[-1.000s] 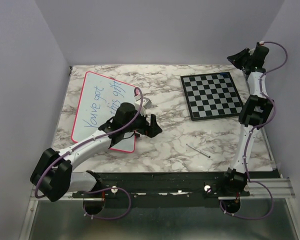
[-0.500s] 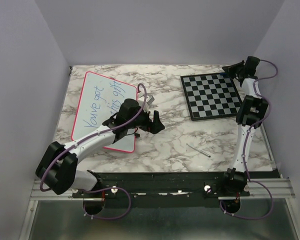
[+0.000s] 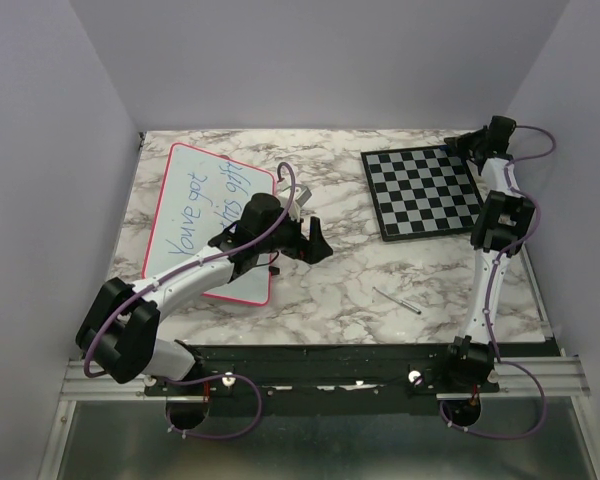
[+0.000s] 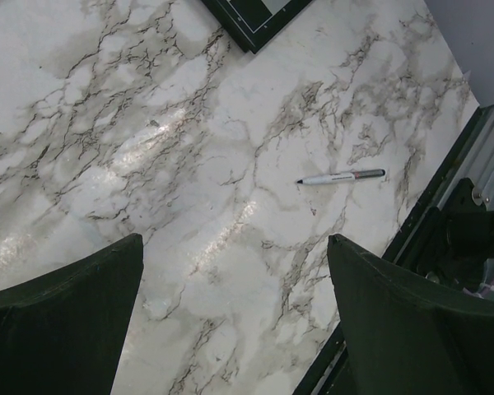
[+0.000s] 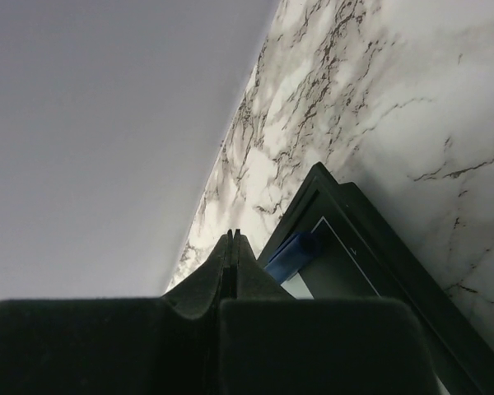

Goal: Write a sentence on the whiteboard
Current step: Pick up the pen cap from the corner of the board.

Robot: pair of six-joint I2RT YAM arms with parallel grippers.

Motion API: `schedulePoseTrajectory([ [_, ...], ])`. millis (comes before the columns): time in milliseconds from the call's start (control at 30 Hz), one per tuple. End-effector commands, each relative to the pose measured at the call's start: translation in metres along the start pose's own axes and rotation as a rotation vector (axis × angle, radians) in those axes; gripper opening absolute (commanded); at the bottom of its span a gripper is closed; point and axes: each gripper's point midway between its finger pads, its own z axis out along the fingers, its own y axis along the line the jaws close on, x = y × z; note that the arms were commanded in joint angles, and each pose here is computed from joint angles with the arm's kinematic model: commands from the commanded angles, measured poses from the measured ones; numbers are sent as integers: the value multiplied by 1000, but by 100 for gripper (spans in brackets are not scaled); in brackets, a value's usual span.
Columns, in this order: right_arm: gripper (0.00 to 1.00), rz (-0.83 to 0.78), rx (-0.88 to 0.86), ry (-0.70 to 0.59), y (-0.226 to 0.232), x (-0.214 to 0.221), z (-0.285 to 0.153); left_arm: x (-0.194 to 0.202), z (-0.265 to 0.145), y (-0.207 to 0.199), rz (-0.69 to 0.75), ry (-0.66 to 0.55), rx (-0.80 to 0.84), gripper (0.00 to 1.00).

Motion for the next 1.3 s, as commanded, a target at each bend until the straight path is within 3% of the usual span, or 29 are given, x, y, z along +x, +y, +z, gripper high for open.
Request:
schedulePoseTrajectory([
  [0,1,47,73,-35,-24,-10,4,-7,0,-6,-12,-3,27,99],
  [800,0,65,155,-36,-34,-15,-32,-7,-17,-14,-8,-39,36,99],
  [1267,1,46,173,-51,-46,-4,-92,-2,-37,-25,2,-78,59,99],
])
